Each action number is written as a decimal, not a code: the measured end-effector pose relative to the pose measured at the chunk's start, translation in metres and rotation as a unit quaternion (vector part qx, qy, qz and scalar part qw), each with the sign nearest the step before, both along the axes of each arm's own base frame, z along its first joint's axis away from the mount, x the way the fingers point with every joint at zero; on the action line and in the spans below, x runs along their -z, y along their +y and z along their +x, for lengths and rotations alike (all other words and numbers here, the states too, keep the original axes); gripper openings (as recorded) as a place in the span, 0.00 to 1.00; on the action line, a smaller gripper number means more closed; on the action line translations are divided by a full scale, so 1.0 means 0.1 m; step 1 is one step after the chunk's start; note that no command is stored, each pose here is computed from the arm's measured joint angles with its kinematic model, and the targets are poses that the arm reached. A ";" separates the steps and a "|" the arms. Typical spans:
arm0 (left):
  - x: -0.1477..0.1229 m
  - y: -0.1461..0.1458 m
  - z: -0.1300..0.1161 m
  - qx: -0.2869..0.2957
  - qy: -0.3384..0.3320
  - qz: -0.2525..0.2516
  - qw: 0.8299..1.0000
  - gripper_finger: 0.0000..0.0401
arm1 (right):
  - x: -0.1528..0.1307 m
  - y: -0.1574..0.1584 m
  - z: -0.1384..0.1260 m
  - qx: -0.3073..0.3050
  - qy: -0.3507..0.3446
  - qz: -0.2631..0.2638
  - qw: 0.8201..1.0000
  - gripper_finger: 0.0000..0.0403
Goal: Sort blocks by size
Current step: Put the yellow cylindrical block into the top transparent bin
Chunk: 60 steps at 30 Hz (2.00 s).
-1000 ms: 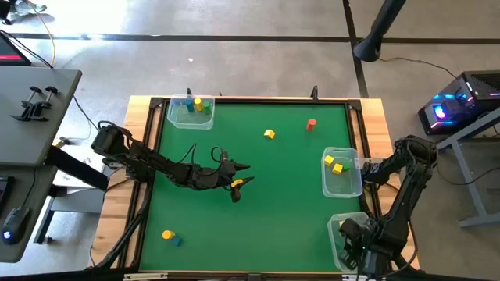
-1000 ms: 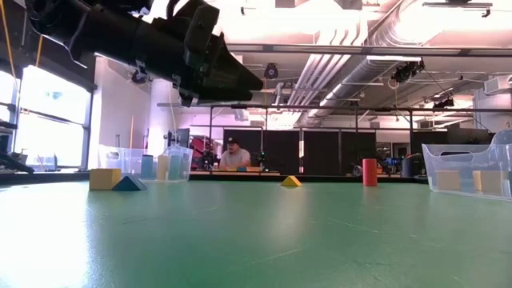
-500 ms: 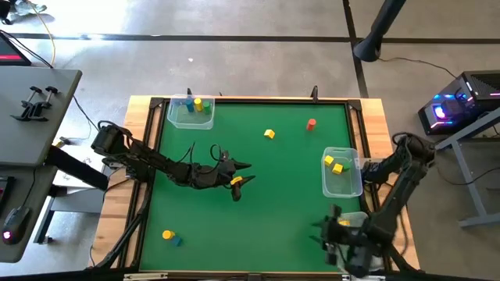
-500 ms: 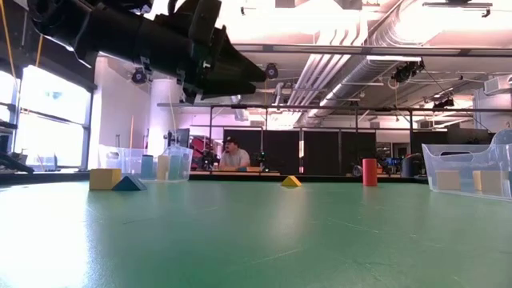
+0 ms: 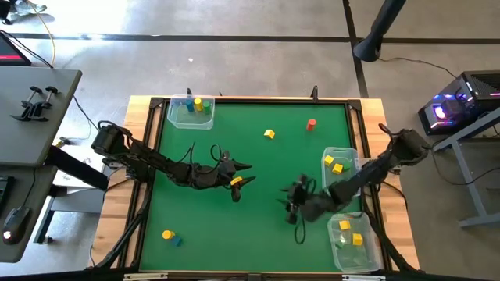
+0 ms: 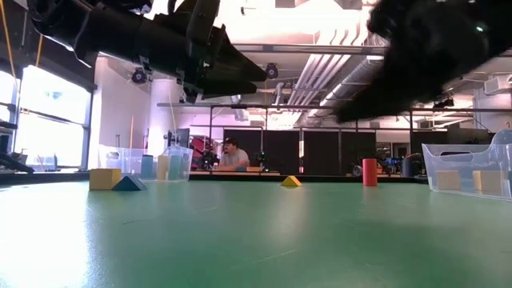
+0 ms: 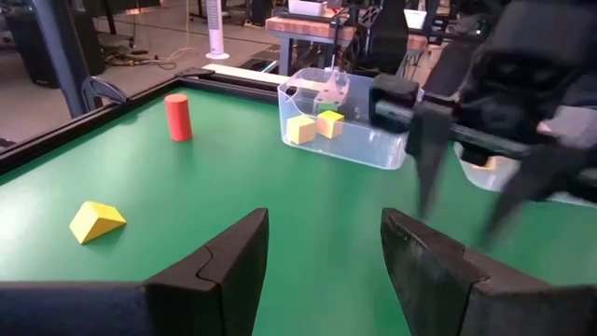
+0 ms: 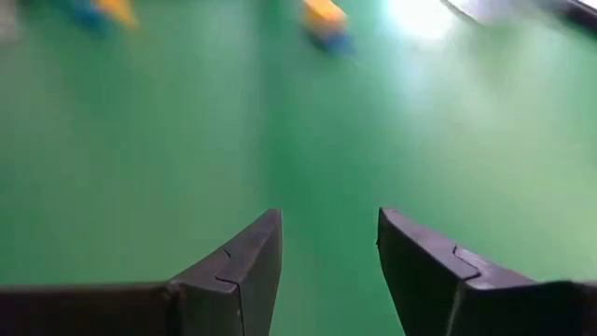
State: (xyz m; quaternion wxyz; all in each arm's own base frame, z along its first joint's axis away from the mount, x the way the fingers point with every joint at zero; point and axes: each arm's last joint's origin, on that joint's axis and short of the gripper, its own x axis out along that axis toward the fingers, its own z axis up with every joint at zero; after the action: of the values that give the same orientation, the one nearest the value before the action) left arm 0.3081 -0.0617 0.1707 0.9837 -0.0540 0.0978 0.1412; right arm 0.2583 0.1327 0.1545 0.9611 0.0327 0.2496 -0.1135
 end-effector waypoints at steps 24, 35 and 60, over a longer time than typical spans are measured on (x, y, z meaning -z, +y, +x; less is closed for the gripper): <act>-0.52 -0.50 -0.50 0.019 0.268 -0.045 0.962 0.48 | 0.18 -0.46 0.31 -0.046 -0.082 0.022 0.995 0.42; -0.54 -0.82 -1.08 -0.053 0.505 -0.270 0.818 0.48 | 0.35 -0.44 0.39 -0.041 -0.111 0.038 0.992 0.42; -0.57 -1.60 -1.78 -0.155 0.548 -0.478 0.669 0.48 | 0.34 -0.44 0.39 -0.043 -0.117 0.035 0.992 0.42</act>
State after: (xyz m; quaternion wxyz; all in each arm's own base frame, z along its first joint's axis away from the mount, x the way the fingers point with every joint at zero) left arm 0.1299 -0.2216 0.2278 0.5566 -0.4435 0.6639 0.2296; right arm 0.2977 0.0889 0.1204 0.9860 0.0686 0.1406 -0.0584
